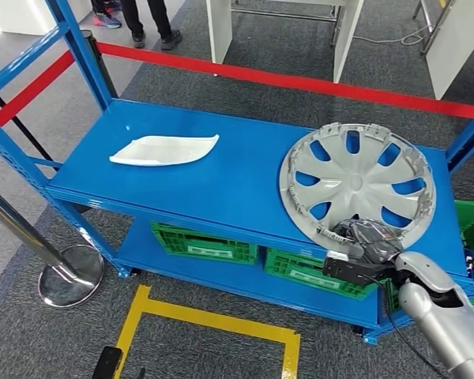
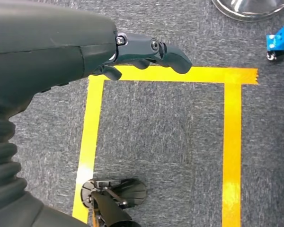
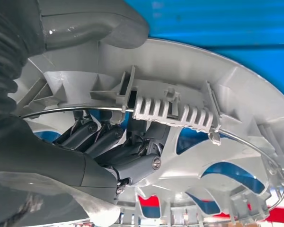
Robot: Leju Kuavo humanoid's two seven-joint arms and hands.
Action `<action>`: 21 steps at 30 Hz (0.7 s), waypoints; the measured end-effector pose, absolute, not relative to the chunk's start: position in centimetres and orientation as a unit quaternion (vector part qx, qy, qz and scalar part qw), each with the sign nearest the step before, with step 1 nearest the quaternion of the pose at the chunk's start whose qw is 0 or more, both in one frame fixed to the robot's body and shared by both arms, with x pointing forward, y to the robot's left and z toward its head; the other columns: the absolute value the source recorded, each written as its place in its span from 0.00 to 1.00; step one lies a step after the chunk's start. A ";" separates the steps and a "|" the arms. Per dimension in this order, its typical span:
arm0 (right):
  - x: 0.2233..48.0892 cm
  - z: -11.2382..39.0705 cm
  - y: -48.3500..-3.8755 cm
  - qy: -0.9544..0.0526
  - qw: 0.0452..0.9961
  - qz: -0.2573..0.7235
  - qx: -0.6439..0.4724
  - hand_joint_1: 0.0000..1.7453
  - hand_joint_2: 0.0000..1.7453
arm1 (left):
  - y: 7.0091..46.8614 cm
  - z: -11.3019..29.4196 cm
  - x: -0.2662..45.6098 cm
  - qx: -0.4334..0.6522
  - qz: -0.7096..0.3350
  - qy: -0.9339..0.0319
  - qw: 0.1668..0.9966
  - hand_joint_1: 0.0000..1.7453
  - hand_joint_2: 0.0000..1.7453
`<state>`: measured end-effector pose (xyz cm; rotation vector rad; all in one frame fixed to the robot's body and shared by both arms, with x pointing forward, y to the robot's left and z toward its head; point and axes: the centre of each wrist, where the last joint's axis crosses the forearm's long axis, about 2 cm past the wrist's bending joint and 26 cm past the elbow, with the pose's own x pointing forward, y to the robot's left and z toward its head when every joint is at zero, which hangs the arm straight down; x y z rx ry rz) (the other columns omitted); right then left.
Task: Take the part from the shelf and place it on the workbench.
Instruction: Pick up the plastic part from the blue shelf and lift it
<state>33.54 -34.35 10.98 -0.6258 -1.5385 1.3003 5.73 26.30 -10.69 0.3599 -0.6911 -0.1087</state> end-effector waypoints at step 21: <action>32.0 13.6 -31.6 -0.709 0.389 0.472 -0.351 1.00 1.00 | 25.8 -10.6 6.1 0.173 -0.061 -0.334 0.925 0.00 1.00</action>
